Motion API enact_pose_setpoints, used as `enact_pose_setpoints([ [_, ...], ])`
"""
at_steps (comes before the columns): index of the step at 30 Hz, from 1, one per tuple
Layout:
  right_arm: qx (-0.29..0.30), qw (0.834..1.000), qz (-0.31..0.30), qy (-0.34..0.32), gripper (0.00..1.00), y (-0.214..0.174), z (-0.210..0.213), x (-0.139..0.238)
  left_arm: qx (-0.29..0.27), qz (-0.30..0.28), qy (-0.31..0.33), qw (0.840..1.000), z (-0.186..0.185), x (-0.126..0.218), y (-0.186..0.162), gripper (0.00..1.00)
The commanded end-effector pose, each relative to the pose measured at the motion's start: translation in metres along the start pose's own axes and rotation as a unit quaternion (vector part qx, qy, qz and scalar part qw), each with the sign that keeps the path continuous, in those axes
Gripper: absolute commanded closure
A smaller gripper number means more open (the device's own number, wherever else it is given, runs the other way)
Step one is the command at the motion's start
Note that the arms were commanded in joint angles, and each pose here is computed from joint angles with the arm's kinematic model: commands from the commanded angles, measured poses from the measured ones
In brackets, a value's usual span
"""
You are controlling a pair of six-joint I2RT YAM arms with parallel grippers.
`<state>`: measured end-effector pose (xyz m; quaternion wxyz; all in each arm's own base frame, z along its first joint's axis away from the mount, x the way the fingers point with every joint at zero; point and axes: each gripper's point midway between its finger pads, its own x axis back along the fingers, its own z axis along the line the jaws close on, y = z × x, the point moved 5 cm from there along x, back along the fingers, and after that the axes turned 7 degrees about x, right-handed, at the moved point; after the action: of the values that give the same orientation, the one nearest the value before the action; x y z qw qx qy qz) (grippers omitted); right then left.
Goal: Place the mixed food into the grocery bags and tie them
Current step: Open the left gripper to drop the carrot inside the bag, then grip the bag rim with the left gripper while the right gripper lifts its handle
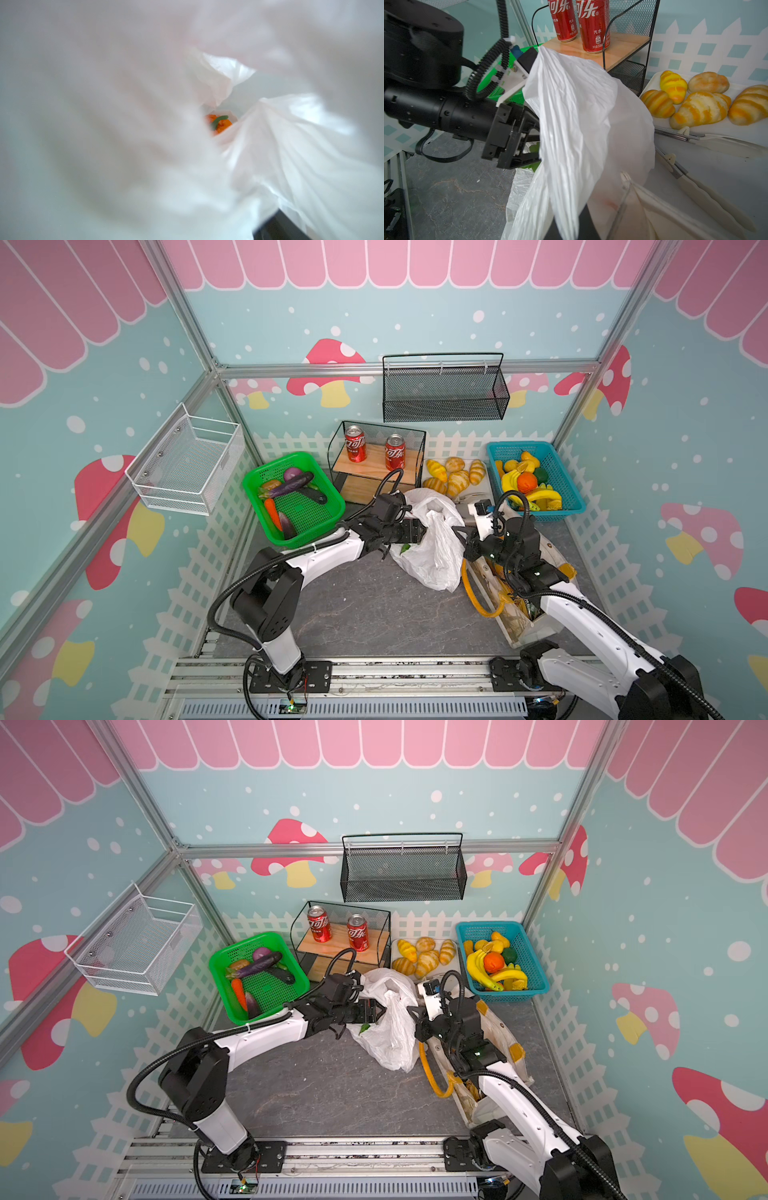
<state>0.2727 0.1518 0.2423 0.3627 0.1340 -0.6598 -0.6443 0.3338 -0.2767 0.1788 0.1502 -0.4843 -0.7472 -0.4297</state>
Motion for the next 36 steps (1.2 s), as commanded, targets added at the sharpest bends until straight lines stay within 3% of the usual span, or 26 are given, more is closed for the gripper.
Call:
enact_pose_setpoints([
  [1,-0.003,1.0,0.01,-0.006,1.0,-0.009,-0.003,0.0,-0.024,-0.005,-0.015,1.0,0.0,0.026,-0.007,0.19],
  [8,-0.004,1.0,0.013,-0.006,1.0,-0.01,-0.004,-0.002,-0.04,-0.03,-0.007,0.999,0.016,0.075,-0.03,0.21],
  [12,-0.005,1.0,0.012,-0.004,1.0,-0.009,-0.004,-0.004,0.031,-0.101,0.078,0.991,0.058,0.093,-0.032,0.29],
  [15,-0.008,1.0,0.011,0.0,1.0,-0.009,-0.003,-0.006,0.089,-0.12,0.077,0.986,0.075,0.088,-0.026,0.3],
  [20,-0.009,1.0,0.009,0.002,1.0,-0.008,-0.003,-0.005,0.101,-0.093,0.059,0.989,0.068,0.058,-0.011,0.3],
  [23,-0.008,1.0,0.008,0.0,1.0,-0.008,-0.003,-0.004,0.107,-0.073,0.053,0.99,0.069,0.038,-0.006,0.4],
  [28,-0.006,1.0,0.007,-0.012,1.0,-0.004,-0.004,0.0,0.108,-0.046,0.019,0.993,0.059,0.029,-0.011,0.73],
  [30,0.0,1.0,0.0,-0.022,1.0,0.006,-0.005,0.004,0.091,-0.043,-0.009,0.995,0.044,0.042,-0.013,0.84],
  [36,0.036,0.996,-0.038,-0.072,1.0,0.056,-0.008,0.032,0.033,0.038,-0.156,0.987,-0.02,0.101,-0.031,0.93],
])
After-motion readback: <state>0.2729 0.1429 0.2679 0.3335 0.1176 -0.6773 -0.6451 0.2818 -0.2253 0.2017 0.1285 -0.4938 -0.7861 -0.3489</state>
